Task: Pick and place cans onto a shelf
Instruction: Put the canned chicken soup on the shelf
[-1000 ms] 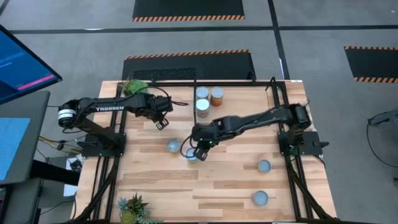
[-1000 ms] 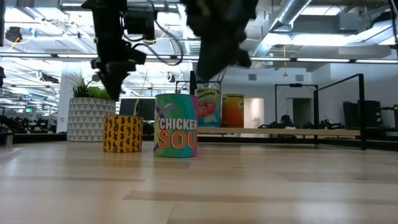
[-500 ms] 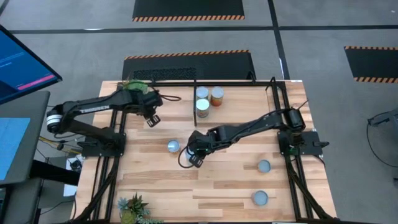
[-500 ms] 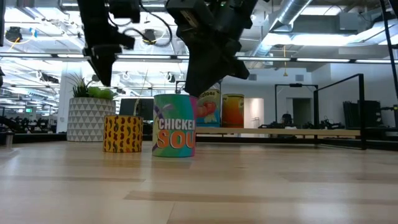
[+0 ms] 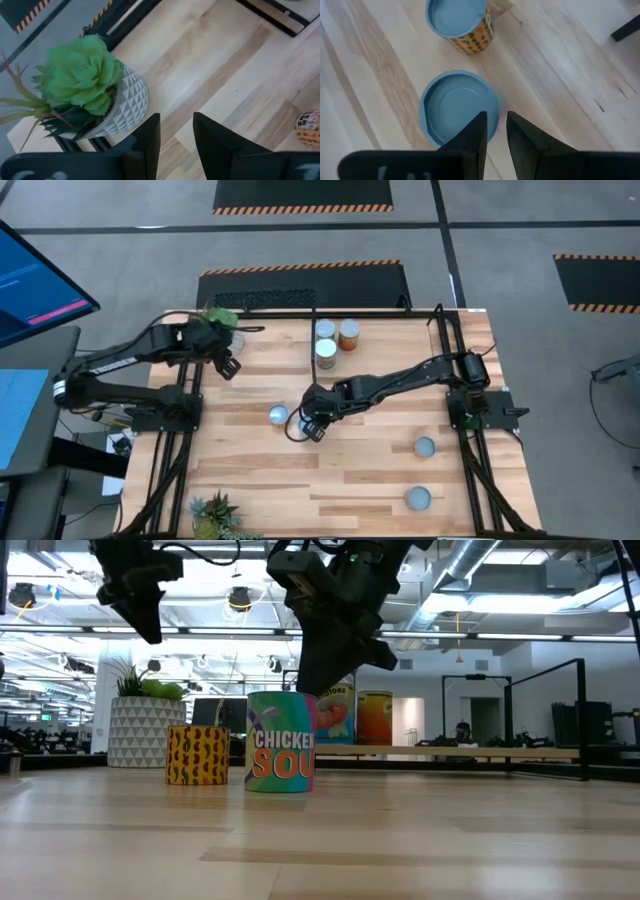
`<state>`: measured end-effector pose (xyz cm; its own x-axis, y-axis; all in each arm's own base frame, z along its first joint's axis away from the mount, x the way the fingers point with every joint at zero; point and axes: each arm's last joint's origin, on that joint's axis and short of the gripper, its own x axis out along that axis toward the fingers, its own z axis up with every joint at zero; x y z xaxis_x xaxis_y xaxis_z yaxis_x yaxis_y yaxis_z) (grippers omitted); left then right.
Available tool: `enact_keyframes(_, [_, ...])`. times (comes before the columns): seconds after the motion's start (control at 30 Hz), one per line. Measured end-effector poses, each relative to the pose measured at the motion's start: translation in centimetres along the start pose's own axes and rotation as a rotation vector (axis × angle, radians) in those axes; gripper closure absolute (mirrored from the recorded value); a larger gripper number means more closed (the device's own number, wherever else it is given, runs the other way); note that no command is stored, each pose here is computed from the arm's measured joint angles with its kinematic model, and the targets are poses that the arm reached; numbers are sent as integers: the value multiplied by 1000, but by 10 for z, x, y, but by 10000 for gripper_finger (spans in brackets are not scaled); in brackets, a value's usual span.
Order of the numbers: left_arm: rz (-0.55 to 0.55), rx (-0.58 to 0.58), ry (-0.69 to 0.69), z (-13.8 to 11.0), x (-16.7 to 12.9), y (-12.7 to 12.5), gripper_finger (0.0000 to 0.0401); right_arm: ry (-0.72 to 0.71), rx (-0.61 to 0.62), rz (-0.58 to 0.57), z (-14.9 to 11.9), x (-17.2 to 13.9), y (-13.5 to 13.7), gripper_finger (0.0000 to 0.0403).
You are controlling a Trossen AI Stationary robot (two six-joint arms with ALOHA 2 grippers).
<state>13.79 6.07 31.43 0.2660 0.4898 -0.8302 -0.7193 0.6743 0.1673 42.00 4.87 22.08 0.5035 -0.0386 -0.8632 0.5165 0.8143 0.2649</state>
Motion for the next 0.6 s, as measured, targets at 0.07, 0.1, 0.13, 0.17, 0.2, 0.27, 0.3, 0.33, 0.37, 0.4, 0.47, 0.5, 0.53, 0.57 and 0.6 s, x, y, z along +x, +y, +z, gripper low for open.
enact_keyframes(0.07, [-3, -6, -10, -2, -3, 2, 296, 6, -18, 8, 0, 0, 0, 305])
enact_keyframes(0.1, [-3, -8, -15, -3, -4, 3, 296, 7, -25, 10, 0, 0, 0, 305])
enact_keyframes(0.13, [0, -8, -17, -4, -5, 4, 296, 8, -27, 11, 0, 0, 1, 305])
enact_keyframes(0.17, [8, -9, -21, -4, -6, 4, 296, 10, -27, 13, -1, 0, 1, 305])
enact_keyframes(0.2, [16, -10, -25, -4, -6, 5, 296, 11, -27, 15, -1, 0, 1, 305])
enact_keyframes(0.27, [31, -8, -23, -5, -6, 5, 296, 12, -31, 15, -1, 0, 1, 305])
enact_keyframes(0.3, [38, -6, -22, -5, -6, 6, 296, 12, -31, 15, -1, 0, 1, 305])
enact_keyframes(0.33, [45, -4, -19, -5, -6, 6, 296, 12, -38, 15, -1, 0, 1, 305])
enact_keyframes(0.37, [49, -2, -15, -6, -6, 6, 296, 12, -47, 15, -1, 0, 1, 305])
enact_keyframes(0.4, [50, 0, -11, -6, -6, 6, 296, 12, -52, 15, -1, 0, 1, 305])
enact_keyframes(0.47, [50, 0, -10, -6, -6, 6, 296, 13, -57, 13, -1, 0, 1, 305])
enact_keyframes(0.5, [50, 0, -10, -6, -6, 6, 296, 14, -58, 13, -1, 0, 1, 305])
enact_keyframes(0.53, [51, 0, -10, -6, -6, 6, 296, 14, -65, 13, -1, 0, 1, 305])
enact_keyframes(0.57, [51, 0, -10, -6, -6, 6, 296, 14, -75, 13, -1, 0, 1, 305])
enact_keyframes(0.6, [51, 0, -10, -6, -6, 6, 296, 14, -81, 13, -1, 0, 1, 305])
